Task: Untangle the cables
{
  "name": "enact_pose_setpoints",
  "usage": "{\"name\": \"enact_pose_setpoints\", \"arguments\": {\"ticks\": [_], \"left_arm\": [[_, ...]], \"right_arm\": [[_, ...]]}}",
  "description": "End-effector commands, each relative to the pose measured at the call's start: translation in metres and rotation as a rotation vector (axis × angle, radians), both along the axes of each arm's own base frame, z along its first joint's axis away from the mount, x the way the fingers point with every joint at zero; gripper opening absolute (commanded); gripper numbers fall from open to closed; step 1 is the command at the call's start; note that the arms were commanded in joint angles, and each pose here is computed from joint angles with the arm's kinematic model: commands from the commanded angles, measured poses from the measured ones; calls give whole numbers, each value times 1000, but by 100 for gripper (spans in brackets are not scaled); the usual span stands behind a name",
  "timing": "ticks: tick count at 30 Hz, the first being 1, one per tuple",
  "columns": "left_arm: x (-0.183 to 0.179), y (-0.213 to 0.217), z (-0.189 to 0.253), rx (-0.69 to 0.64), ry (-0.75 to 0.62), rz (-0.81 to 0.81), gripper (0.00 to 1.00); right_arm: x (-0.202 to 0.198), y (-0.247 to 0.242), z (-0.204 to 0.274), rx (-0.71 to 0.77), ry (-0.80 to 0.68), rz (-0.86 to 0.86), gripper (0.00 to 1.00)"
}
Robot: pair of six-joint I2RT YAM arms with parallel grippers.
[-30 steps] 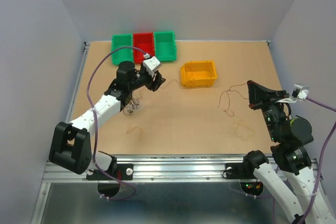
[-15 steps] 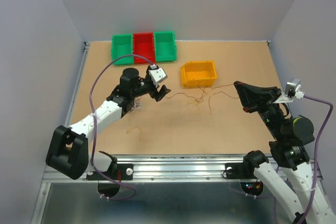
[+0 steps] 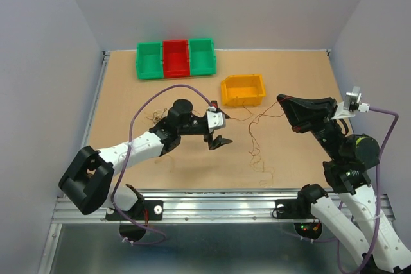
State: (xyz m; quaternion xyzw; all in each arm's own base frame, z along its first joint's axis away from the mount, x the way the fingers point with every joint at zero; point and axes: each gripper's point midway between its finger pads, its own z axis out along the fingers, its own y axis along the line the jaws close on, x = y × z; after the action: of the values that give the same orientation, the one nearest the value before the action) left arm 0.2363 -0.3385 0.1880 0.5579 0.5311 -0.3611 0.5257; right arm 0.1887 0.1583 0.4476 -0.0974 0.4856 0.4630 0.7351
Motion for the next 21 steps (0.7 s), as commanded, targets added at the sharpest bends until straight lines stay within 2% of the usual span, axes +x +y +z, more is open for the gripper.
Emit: {"name": "enact_pose_setpoints", "arguments": {"ticks": [1,10,16,20,21], "left_arm": [[-17,-5,18,-60,-64,-100,99],[-16,-16,18,-73,-37,-97,97],[7,-22,3,-34,-18,3,96],[30,-24,-5,-7,12,103,81],[34,-24,-7,3,15,123,64]], "right_arm": [[-10,-3,13,53,-73,21,1],[-9,4,13,85,-84,74,1],[-5,10,12,100,-82,110,1],[-1,13,10,103,-78,126,1],[-2,14,11,105,-84,131,1]]}}
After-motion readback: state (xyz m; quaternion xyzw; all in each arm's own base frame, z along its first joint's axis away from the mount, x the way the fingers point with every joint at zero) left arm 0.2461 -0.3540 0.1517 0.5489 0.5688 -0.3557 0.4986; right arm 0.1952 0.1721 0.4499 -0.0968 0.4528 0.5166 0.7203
